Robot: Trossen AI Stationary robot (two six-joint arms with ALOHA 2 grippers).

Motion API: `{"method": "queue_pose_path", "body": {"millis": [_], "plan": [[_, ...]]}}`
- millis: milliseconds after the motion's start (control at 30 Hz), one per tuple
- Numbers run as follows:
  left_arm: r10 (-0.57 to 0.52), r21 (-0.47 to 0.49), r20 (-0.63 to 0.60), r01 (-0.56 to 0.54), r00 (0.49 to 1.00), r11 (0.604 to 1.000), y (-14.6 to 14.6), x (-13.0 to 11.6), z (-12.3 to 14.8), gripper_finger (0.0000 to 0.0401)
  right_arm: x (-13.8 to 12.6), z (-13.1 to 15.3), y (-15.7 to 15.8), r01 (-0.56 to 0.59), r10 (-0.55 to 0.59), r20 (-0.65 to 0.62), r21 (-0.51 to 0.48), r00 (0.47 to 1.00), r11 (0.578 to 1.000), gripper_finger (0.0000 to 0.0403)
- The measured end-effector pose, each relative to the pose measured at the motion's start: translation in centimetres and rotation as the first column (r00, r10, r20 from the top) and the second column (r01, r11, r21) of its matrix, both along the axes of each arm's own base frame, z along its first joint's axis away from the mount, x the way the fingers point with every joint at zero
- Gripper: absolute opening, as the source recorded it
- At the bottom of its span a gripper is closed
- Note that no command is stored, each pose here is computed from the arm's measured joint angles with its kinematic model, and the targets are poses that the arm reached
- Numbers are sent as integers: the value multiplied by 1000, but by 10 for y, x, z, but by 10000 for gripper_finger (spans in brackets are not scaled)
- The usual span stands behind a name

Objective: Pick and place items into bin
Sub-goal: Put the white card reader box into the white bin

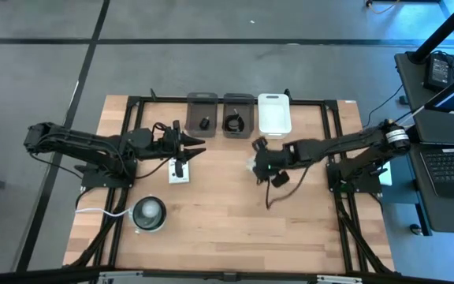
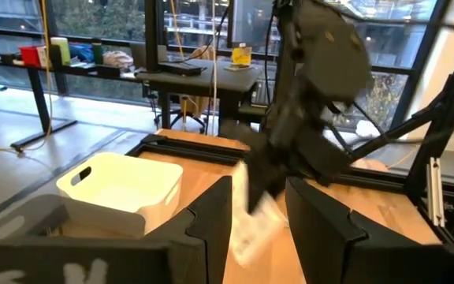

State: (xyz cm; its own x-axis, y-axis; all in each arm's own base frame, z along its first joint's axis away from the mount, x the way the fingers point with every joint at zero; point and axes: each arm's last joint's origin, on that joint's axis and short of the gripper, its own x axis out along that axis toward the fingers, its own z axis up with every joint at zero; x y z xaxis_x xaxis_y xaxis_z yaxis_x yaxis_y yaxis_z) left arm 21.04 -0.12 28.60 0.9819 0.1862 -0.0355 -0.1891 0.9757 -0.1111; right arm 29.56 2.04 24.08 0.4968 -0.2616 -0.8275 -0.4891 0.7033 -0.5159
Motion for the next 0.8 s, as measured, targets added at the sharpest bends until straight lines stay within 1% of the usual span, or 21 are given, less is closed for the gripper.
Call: {"method": "queue_pose_path", "body": {"millis": [67, 200, 300, 467, 533, 633, 733, 800], "plan": [[0, 2, 0, 0, 1000, 1000, 0, 0, 0, 116, 0, 12, -14, 65, -65, 6, -23, 998, 998, 54], [0, 2, -1, 0, 1000, 1000, 0, 0, 0, 116, -3, 32, -47, 226, -226, 30, 1, 974, 974, 60], [-1, 2, -9, 1, 1000, 1000, 0, 0, -1, 116, -8, 38, -76, 348, -347, 36, -11, 937, 937, 64], [-1, 3, -30, 1, 1000, 1000, 0, 0, -3, 116, -21, 37, -118, 490, -490, 27, -16, 872, 871, 66], [-1, 3, -38, 1, 999, 1000, 0, 0, -4, 116, -25, 36, -132, 534, -534, 29, -6, 845, 845, 66], [-1, 4, -47, 1, 999, 1000, 0, 0, -4, 116, -32, 32, -147, 574, -575, 28, 16, 818, 818, 66], [-1, 4, -52, 1, 999, 1000, 0, 0, -5, 116, -35, 23, -158, 584, -587, 49, 68, 808, 809, 66], [-1, 4, -53, 1, 999, 1000, 0, 0, -5, 116, -35, 17, -163, 588, -594, 79, 83, 801, 804, 66]]}}
